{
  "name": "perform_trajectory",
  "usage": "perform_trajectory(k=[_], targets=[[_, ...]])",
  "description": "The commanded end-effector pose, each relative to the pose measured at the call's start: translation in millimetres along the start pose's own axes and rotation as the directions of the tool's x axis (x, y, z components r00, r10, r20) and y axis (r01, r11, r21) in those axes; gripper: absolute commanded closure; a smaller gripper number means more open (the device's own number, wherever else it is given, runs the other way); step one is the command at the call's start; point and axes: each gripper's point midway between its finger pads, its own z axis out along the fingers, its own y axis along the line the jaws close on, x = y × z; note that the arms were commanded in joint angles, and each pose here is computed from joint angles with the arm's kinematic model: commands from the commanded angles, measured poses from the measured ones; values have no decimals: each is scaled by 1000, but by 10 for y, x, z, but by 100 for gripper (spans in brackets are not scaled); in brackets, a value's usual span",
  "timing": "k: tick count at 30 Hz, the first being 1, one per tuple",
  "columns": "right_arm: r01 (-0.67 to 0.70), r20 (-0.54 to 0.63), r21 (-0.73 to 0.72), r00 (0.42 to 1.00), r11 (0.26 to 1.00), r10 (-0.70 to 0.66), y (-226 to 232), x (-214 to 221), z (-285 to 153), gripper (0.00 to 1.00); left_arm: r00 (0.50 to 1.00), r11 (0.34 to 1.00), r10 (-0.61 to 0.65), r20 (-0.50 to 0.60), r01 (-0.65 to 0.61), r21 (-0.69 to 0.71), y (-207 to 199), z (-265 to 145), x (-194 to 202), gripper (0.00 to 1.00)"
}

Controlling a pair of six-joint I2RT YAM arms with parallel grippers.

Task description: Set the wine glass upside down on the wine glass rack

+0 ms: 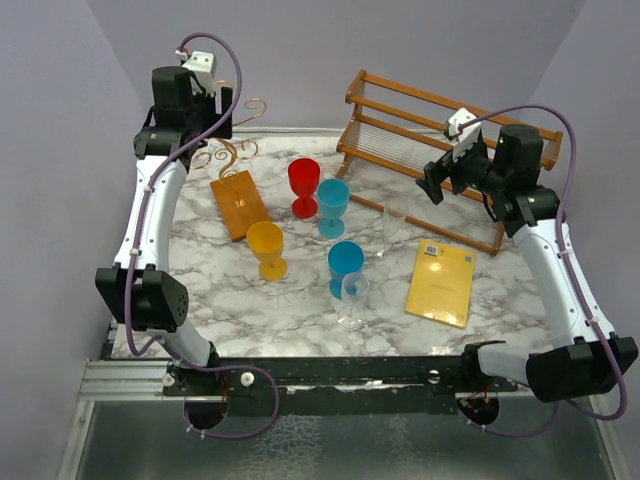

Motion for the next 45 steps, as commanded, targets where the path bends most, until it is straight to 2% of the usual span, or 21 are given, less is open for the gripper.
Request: perform_trajectory(k=[1, 9, 15, 20, 26, 34, 40, 45], targets=[[4, 3, -13, 1000, 1000, -4, 25, -29, 3, 0, 997, 997, 17, -75, -11, 76, -42, -15, 127, 17], [7, 4, -18, 1000, 1000, -7, 10, -65, 16, 0, 992, 991, 38, -121, -21, 135, -15, -78, 120, 10], [5, -3, -23, 1000, 1000, -5, 24, -14, 36, 0, 982, 980, 73, -174, -39, 193, -61, -29, 224, 9], [9, -4, -21, 1000, 1000, -9, 19, -17, 35, 0, 985, 964, 69, -156, -25, 266, -185, -49, 145, 9], [9, -10, -26, 1000, 1000, -9, 21, 6, 52, 0, 987, 963, 68, -146, -27, 266, -172, -39, 89, 7], [8, -20, -28, 1000, 1000, -9, 17, 44, 74, 0, 977, 961, 105, -187, -51, 273, -156, -83, 203, 8], [5, -25, -35, 1000, 999, -5, 26, 66, 97, 0, 974, 964, 112, -198, -58, 258, -122, 31, 278, 17], [0, -28, -40, 1000, 999, -1, 31, 71, 109, 0, 985, 965, 113, -128, -78, 249, -114, 97, 158, 29]])
